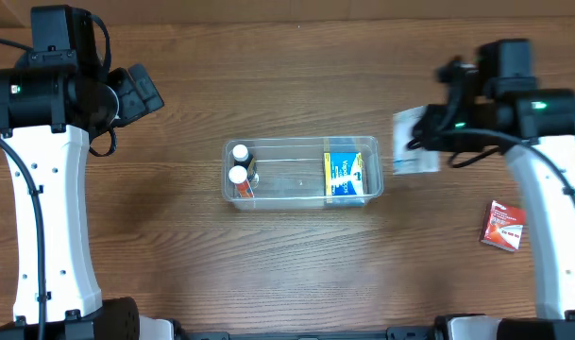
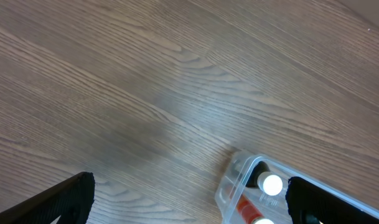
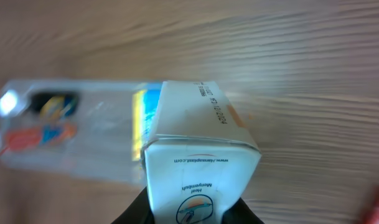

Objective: Pack container
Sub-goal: 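Carry the white box into the container's middle and lower it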

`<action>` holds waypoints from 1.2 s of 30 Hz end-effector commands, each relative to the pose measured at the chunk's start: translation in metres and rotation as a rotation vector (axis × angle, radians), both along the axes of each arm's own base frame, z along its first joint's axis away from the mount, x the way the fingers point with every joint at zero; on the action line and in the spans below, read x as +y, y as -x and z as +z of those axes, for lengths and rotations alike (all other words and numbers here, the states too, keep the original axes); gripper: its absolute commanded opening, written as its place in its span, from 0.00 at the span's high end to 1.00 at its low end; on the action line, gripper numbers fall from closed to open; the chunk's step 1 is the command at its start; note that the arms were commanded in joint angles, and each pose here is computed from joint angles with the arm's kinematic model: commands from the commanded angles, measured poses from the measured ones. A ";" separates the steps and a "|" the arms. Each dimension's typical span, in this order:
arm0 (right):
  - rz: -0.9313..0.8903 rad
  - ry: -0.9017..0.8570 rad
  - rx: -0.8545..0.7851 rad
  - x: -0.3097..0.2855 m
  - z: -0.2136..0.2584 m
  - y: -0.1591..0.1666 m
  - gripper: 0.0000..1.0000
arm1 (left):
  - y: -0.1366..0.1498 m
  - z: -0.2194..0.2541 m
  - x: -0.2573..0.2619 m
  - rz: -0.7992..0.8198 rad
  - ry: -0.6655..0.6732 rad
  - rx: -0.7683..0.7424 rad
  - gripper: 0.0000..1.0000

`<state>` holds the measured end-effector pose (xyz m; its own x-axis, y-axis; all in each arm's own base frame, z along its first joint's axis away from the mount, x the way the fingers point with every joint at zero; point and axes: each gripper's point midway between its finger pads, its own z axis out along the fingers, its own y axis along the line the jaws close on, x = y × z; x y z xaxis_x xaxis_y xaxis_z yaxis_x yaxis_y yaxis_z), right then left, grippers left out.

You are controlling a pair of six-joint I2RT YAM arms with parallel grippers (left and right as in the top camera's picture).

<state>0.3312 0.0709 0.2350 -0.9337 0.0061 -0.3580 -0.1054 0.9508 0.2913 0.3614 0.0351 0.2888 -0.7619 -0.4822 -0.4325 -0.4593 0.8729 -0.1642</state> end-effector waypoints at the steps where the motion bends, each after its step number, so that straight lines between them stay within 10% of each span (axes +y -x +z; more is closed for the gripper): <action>1: 0.186 -0.083 -0.036 0.060 0.016 0.014 0.77 | 0.000 0.011 -0.001 -0.020 -0.008 -0.033 0.00; 10: 0.450 -0.274 -0.118 0.166 0.034 0.028 0.80 | 0.000 0.010 -0.001 -0.020 -0.008 -0.032 0.00; 36: 0.370 -0.341 0.141 0.199 -0.059 -0.003 0.89 | 0.001 0.010 -0.001 -0.024 -0.010 -0.025 0.00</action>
